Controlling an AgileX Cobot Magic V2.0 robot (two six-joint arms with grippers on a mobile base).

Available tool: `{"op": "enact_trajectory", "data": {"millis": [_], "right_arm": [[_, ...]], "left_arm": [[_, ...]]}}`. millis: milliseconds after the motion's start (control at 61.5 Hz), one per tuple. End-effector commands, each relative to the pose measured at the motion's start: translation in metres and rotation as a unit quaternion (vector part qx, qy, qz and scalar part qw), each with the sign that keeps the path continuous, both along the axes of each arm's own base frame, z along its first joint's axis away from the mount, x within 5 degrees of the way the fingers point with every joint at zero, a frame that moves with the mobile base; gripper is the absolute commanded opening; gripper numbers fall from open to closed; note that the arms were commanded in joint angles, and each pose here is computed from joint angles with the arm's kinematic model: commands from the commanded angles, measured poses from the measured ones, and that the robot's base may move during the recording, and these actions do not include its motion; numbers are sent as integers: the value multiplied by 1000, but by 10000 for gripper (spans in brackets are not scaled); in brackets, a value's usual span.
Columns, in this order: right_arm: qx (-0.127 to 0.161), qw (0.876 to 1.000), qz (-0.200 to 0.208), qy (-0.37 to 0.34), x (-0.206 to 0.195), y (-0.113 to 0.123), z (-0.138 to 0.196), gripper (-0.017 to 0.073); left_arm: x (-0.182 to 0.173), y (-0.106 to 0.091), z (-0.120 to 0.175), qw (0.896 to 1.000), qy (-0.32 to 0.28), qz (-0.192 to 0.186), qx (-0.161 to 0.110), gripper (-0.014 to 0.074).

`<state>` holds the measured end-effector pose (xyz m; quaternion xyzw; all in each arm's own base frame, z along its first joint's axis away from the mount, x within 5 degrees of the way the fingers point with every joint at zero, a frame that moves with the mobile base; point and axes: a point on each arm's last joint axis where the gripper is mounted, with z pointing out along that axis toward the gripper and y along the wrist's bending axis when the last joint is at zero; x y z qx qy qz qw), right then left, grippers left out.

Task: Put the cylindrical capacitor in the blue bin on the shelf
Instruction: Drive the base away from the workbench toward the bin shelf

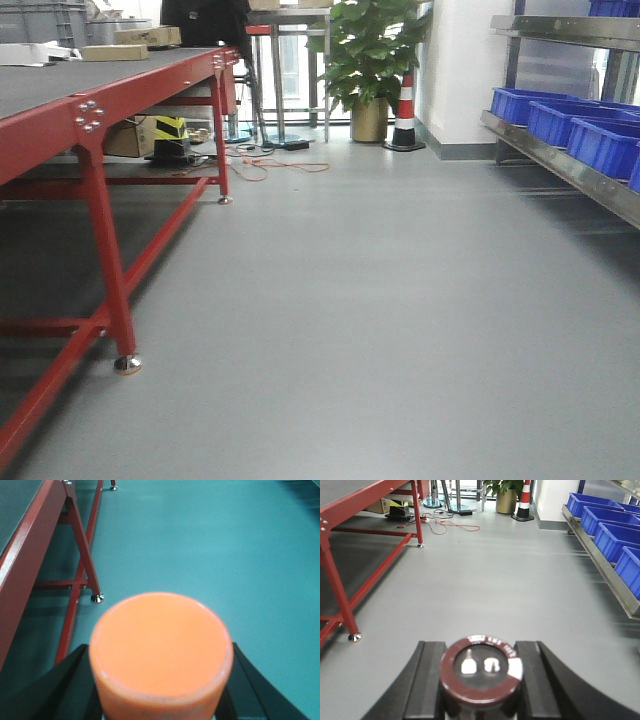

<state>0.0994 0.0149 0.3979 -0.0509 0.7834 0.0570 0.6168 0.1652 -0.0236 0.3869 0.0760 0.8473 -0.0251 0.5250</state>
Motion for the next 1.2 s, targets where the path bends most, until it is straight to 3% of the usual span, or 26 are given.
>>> {"op": "enact_trajectory", "data": {"millis": [0, 1187], "right_arm": [[-3, 1000, -2, -17, -1, -1, 3, -162], [-3, 1000, -2, -17, -1, -1, 3, -162]], "left_arm": [[0, -1, 4, 1000, -20, -3, -7, -111], [0, -1, 4, 1000, -20, -3, -7, -111]]}}
